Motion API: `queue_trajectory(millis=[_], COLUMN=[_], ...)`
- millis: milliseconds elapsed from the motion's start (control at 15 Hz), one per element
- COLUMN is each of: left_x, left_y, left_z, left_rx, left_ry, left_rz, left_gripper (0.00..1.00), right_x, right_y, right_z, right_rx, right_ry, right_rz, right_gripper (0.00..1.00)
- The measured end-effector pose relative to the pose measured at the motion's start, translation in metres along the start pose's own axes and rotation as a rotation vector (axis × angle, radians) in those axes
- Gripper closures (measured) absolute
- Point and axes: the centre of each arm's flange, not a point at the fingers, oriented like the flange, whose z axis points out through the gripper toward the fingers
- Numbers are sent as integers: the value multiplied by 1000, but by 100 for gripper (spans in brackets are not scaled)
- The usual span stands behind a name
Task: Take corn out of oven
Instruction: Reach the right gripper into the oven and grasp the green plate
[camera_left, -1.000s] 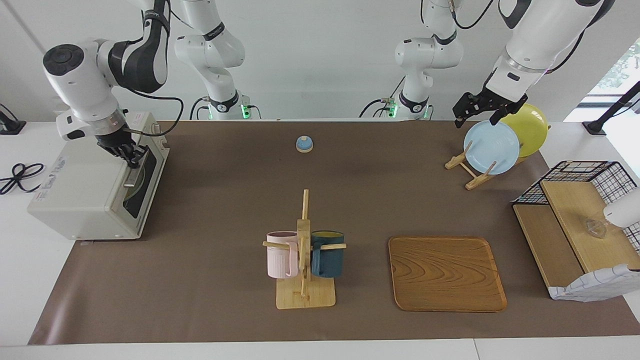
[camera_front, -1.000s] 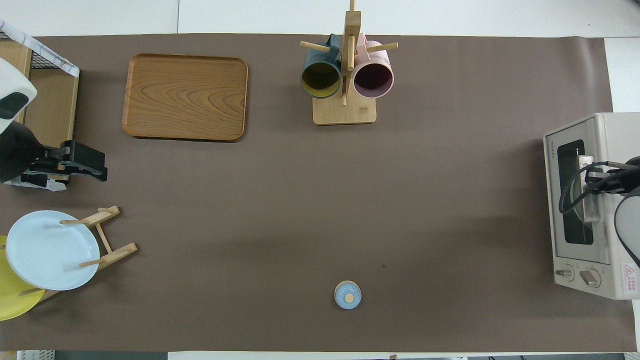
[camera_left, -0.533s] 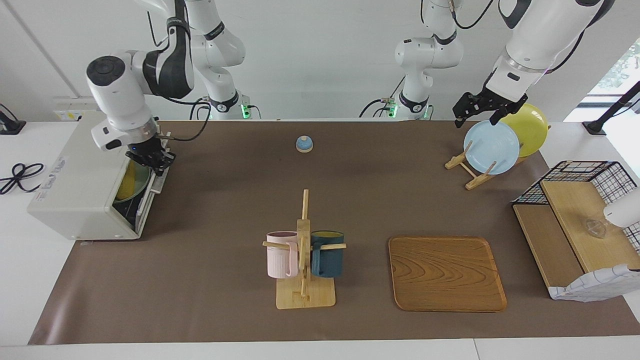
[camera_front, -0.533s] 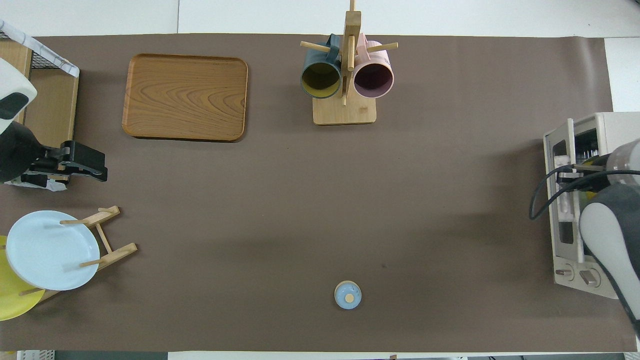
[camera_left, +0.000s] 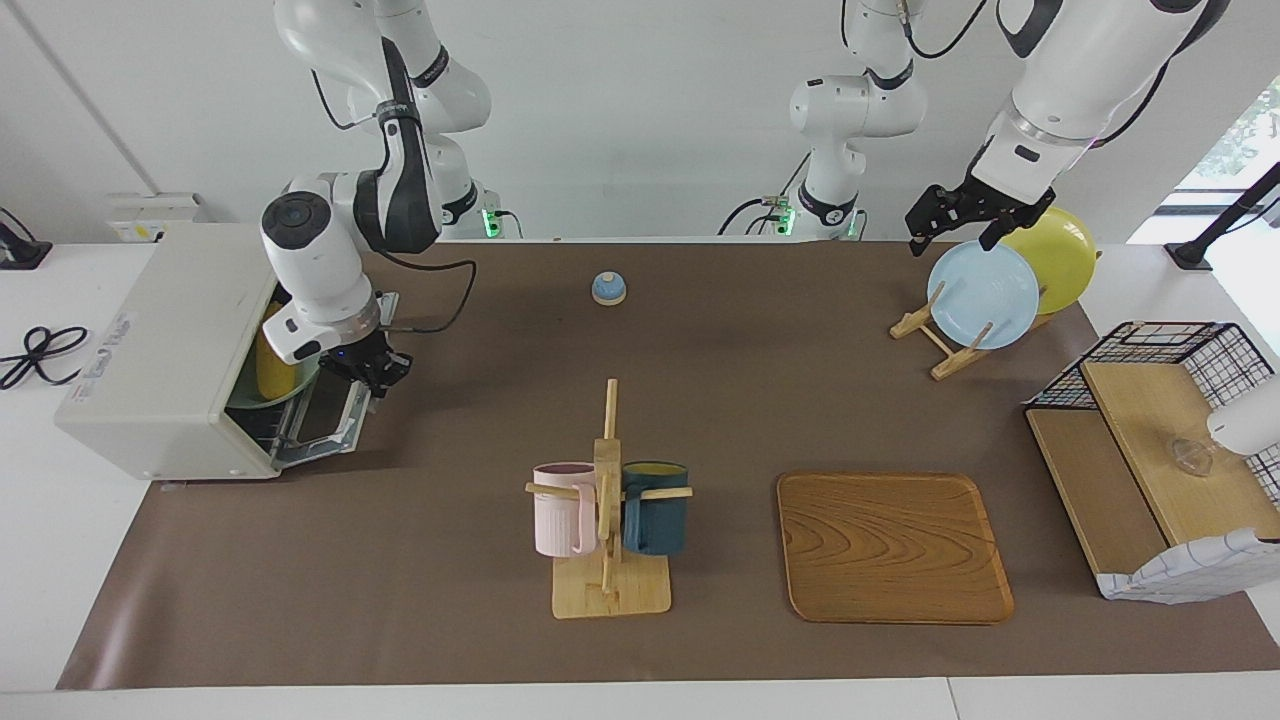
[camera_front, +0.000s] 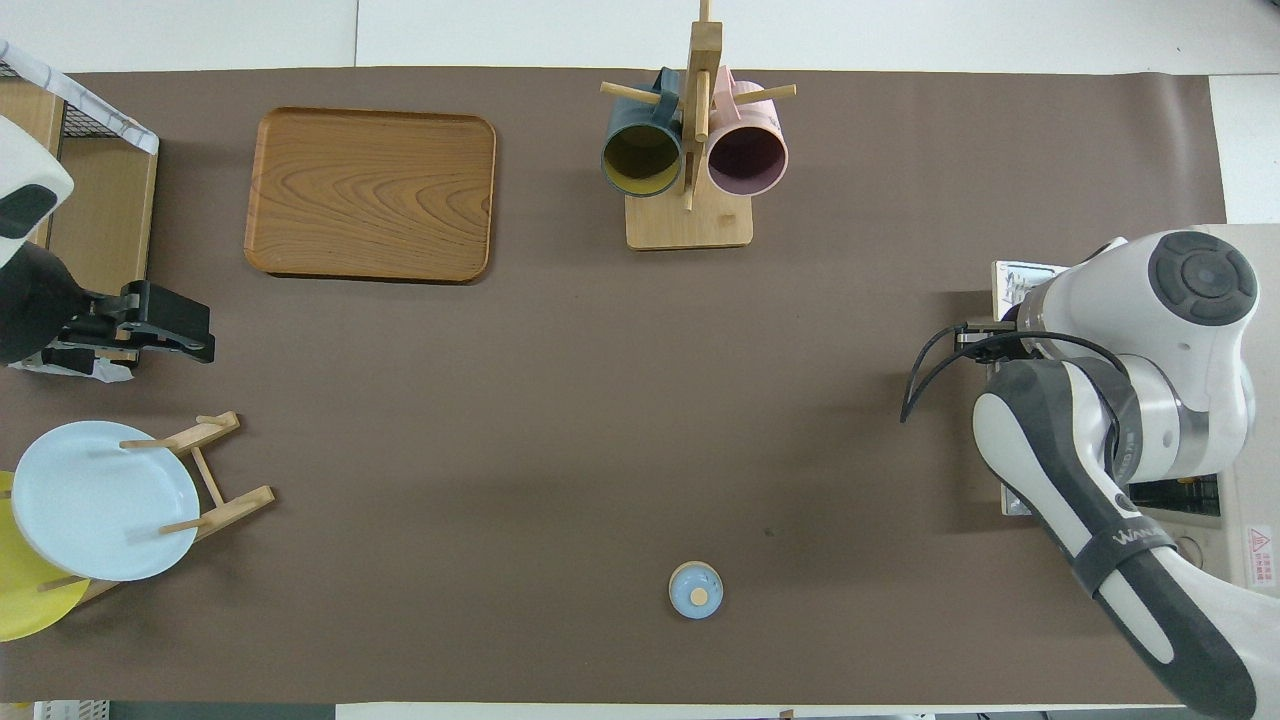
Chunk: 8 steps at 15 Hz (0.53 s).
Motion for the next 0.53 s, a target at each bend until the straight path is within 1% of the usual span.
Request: queue_trajectory(millis=[267, 533], left_x=[0, 0], left_y=[0, 0], left_z=[0, 0], left_rx=[0, 0], left_ry=[0, 0], left_rz=[0, 0], left_gripper=[0, 0], right_x=[4, 7], right_y=[-2, -4], right_z=[26, 41], right_rx=[27, 28], right_ry=[-19, -18], right_rz=[28, 28], right_gripper=[99, 99])
